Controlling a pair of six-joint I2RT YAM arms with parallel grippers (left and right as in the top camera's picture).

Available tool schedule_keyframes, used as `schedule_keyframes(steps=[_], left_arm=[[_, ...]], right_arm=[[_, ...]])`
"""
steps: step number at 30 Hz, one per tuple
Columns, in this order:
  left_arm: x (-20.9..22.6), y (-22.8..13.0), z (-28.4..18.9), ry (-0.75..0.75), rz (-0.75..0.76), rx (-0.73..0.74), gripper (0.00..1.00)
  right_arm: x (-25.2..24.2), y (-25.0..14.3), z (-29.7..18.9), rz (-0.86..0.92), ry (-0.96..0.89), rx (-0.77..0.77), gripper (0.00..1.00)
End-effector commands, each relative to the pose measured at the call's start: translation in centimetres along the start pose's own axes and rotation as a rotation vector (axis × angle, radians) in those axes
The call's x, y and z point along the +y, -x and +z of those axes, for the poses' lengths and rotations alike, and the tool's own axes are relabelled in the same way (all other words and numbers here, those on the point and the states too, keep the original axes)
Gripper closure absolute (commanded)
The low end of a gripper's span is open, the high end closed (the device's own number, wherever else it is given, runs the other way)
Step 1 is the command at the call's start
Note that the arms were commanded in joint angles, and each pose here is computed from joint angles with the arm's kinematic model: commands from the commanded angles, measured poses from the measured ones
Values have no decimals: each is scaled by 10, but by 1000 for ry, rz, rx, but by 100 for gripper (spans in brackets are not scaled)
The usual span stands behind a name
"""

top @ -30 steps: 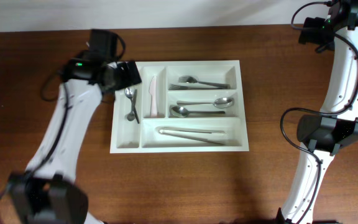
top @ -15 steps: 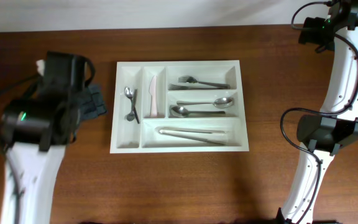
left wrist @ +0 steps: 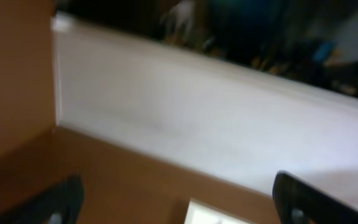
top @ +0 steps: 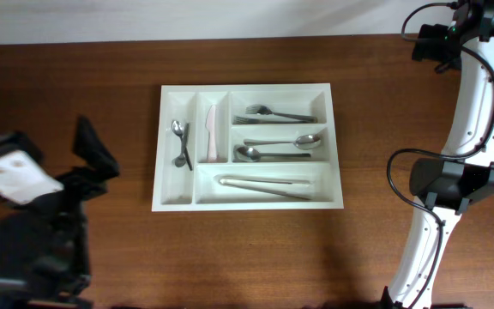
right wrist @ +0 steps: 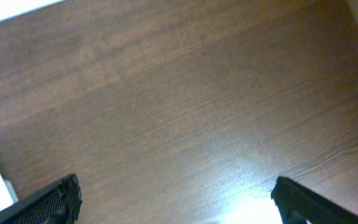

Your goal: Pack container

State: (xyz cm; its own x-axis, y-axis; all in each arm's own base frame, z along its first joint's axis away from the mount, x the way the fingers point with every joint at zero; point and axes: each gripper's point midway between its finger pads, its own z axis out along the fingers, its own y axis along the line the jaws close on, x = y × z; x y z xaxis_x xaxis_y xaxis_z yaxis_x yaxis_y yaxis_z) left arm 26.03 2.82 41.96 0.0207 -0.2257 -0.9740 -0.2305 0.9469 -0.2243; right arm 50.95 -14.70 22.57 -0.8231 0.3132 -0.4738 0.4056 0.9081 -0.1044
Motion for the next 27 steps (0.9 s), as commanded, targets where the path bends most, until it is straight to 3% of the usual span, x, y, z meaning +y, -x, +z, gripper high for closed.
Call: schedule_keyframes(steps=[1,5,9,21,27], left_arm=[[-22,-47,1,-207,262,-39,1],[-17,-111,-4,-299,300,-20,1],[9,-157,-5,-243,237,34,1],[41,-216,-14,-181,197,20,1],[53,-250,-16,-149,203,117,1]], right_arm=[[1,-1,-1,1,0,1,1],[1,-1,-1,2,0,1,1],[1,-1,-1,1,0,1,1],[1,-1,-1,1,0,1,1],[1,-1,-1,1,0,1,1]])
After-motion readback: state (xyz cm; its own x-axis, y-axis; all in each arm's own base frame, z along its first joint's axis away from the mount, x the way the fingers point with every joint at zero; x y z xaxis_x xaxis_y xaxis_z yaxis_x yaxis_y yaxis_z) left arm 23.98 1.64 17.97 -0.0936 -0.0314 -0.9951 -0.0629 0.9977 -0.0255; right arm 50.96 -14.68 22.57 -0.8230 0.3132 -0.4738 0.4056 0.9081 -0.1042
